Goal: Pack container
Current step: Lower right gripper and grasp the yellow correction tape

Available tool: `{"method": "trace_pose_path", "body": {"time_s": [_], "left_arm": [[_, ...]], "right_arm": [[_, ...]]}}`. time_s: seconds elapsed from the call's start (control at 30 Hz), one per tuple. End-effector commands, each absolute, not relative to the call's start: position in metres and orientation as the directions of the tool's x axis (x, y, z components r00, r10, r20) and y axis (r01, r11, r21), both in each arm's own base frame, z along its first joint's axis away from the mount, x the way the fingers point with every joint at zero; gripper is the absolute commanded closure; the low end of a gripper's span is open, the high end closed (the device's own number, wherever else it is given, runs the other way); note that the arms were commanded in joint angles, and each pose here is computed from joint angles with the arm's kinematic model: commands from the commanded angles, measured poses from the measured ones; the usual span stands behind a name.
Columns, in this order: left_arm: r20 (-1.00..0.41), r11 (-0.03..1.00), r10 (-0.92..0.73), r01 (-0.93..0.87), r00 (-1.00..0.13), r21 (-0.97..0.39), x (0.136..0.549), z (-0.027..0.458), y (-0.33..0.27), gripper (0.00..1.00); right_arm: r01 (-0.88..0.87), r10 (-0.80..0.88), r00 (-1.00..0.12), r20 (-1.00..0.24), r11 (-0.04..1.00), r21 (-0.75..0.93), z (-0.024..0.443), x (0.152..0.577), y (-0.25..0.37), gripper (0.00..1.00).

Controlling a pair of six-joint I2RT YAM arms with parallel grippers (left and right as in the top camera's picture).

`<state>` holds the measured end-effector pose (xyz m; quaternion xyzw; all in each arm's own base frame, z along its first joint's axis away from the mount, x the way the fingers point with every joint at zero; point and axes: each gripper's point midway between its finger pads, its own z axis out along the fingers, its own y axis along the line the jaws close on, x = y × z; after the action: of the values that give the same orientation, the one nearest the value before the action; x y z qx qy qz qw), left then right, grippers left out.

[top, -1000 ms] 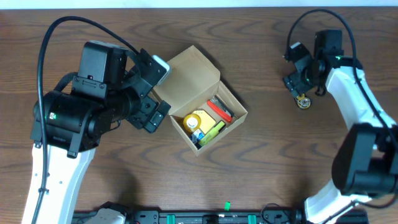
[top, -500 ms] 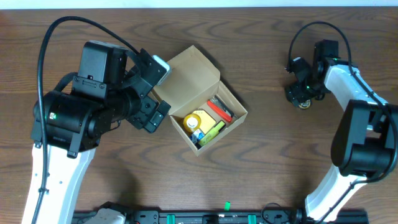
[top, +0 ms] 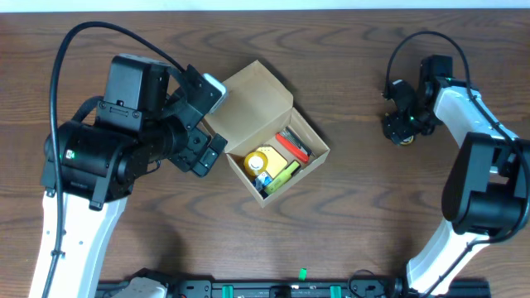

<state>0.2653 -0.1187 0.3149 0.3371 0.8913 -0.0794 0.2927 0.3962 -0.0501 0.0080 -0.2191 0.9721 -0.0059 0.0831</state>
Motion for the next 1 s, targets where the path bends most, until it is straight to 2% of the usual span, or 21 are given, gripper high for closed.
{"method": "trace_pose_path", "body": {"time_s": [0.0, 0.73, 0.97], "left_arm": [[-0.583, 0.759, 0.557, 0.647, -0.592, 0.069, 0.266, 0.320, -0.117, 0.05], [-0.583, 0.760, 0.557, 0.647, -0.592, 0.069, 0.266, 0.320, -0.117, 0.05], [-0.583, 0.760, 0.557, 0.647, -0.592, 0.069, 0.266, 0.320, -0.117, 0.05]], "right_arm": [[-0.406, -0.409, -0.905, -0.119, 0.913, -0.049, -0.002, 0.388, -0.056, 0.27], [-0.410, -0.420, -0.896, -0.142, 0.907, -0.094, -0.003, 0.396, -0.061, 0.30], [-0.410, -0.420, -0.896, -0.144, 0.907, -0.094, -0.003, 0.397, -0.061, 0.34]]}}
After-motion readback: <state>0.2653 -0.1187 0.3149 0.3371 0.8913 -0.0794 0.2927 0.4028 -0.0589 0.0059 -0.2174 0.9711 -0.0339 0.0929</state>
